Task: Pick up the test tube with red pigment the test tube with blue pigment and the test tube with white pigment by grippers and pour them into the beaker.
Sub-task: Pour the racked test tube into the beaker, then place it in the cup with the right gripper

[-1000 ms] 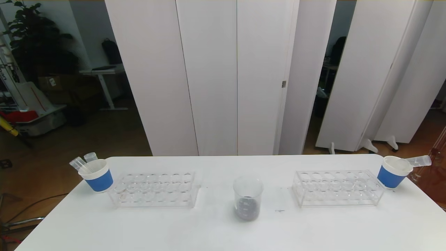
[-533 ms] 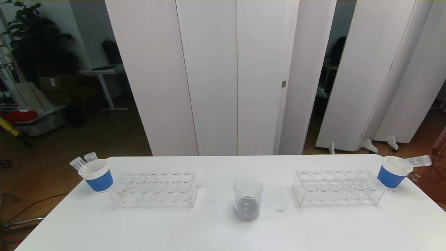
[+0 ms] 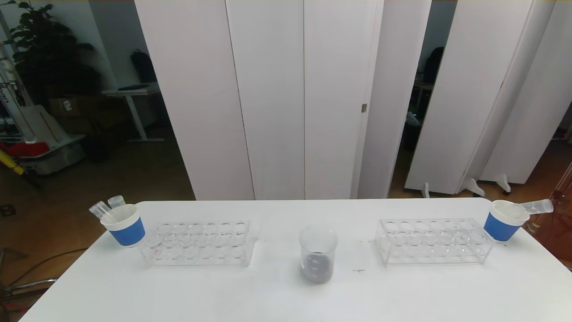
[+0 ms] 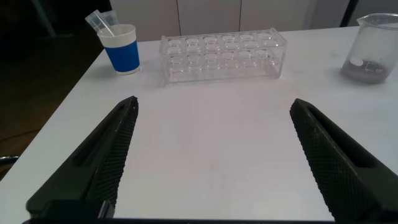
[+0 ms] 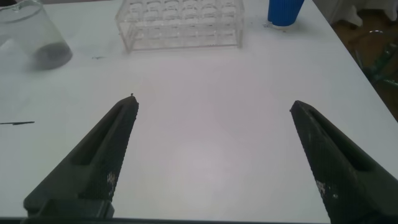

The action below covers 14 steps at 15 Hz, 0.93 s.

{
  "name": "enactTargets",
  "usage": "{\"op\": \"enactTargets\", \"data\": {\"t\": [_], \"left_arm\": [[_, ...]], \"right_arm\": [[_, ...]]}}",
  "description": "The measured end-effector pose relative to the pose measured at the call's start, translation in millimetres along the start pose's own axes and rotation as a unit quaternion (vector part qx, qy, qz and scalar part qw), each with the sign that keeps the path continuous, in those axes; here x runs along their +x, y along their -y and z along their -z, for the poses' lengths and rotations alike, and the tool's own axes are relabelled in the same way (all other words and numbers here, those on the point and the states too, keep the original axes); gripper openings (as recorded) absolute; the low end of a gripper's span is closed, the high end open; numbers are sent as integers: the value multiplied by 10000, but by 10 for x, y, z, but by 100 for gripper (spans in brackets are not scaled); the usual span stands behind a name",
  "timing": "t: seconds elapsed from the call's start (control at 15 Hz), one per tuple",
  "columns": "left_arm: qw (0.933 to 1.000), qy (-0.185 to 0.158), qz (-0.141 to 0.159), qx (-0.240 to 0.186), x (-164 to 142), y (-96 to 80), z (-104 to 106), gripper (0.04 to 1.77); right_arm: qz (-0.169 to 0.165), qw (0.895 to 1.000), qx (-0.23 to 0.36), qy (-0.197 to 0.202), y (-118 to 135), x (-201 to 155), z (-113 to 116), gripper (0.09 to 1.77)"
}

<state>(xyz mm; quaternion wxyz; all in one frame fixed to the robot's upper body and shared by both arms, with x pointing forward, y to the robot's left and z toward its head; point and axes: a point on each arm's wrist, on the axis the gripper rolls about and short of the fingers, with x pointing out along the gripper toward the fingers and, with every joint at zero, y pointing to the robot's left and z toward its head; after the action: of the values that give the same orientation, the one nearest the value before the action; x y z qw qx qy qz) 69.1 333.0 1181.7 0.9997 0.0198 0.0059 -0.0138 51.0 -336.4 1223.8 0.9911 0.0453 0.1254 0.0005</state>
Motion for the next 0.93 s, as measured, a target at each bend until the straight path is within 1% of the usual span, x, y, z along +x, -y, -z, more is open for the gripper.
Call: {"op": "enactTargets", "data": {"t": [0.13, 0.27, 0.4, 0.6, 0.67, 0.73, 0.8, 0.87, 0.93], "left_arm": [[10000, 0, 1, 0, 0, 0, 0, 174], [10000, 0, 1, -2, 0, 0, 0, 174], [10000, 0, 0, 2, 0, 0, 0, 174], [10000, 0, 1, 0, 0, 0, 0, 174], [10000, 0, 1, 0, 0, 0, 0, 174], [10000, 0, 0, 0, 0, 0, 0, 174], [10000, 0, 0, 0, 0, 0, 0, 174], [10000, 0, 1, 0, 0, 0, 0, 174], [10000, 2, 1, 0, 0, 0, 0, 174]], "right_arm": [[34, 9997, -253, 51, 18, 31, 179, 175], [117, 9989, -350, 306, 29, 77, 250, 175], [127, 9964, -446, 711, 32, 141, 269, 175], [102, 9954, -466, 832, 36, 192, 315, 175], [91, 9935, -467, 1037, 34, 204, 296, 175], [61, 9891, -463, 1398, 30, 216, 258, 175], [46, 9880, -439, 1477, 31, 235, 271, 175], [44, 9903, -393, 1333, 36, 259, 320, 175], [39, 9907, -381, 1304, 37, 266, 332, 175]]}}
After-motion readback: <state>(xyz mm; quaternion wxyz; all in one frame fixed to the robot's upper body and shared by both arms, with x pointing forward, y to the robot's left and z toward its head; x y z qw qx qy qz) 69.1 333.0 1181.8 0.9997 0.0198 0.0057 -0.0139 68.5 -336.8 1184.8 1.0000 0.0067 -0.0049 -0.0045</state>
